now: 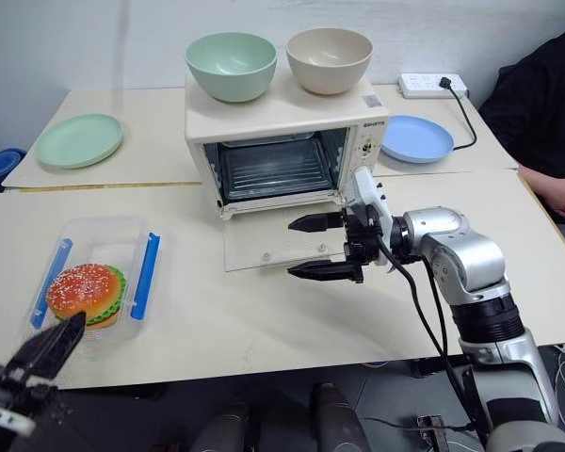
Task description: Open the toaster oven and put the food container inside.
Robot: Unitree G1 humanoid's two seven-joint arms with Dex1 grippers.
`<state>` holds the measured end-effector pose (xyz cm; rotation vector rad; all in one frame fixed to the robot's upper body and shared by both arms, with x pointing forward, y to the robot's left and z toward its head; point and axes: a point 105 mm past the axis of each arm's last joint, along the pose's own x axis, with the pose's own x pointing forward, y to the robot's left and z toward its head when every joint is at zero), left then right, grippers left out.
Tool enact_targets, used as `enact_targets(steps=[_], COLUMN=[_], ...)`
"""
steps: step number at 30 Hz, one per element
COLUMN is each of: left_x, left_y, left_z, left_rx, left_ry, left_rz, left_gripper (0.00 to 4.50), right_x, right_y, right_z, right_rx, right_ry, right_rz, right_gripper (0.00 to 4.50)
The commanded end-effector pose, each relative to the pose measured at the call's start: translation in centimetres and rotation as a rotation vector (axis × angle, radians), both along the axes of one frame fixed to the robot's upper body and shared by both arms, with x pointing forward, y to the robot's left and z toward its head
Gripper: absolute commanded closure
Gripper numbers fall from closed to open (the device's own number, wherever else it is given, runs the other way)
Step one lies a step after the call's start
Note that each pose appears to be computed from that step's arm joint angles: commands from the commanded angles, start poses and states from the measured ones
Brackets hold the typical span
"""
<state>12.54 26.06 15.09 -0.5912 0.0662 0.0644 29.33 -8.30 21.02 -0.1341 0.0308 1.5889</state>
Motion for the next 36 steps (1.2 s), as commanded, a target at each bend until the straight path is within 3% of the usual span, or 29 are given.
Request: enact_targets(steps=[1,9,22,31,36], left_x=[-0.3,1.1,2.5,4.8,5.1], left_y=[-0.4,0.9,2.4,2.6,2.9], left_z=[1.7,1.3,-1.7,-2.6,-3.0], left_rx=[-0.086,-0.253,-0.387,-0.408,-0.418], left_ry=[-0.042,0.068,0.22,0.288,0.312], left_rz=[0.035,0.099,0.166,0.211,0.242], left_gripper=[0.16,0.16,0.16,0.16,1.61], right_x=[-0.7,-1.9,-3.2,-3.4,-3.3], right_y=[0.4,-0.2,-1.3,-1.4,-1.4], right_z=[0.5,0.2,-0.1,0.1,0.2], right_rx=[0.018,0.025,0.033,0.042,0.049], right_ry=[-0.015,0.01,0.034,0.029,0.026], right_rz=[0.033,0.001,-0.083,-0.099,-0.106], right_gripper=[0.0,0.0,0.0,0.0,0.0])
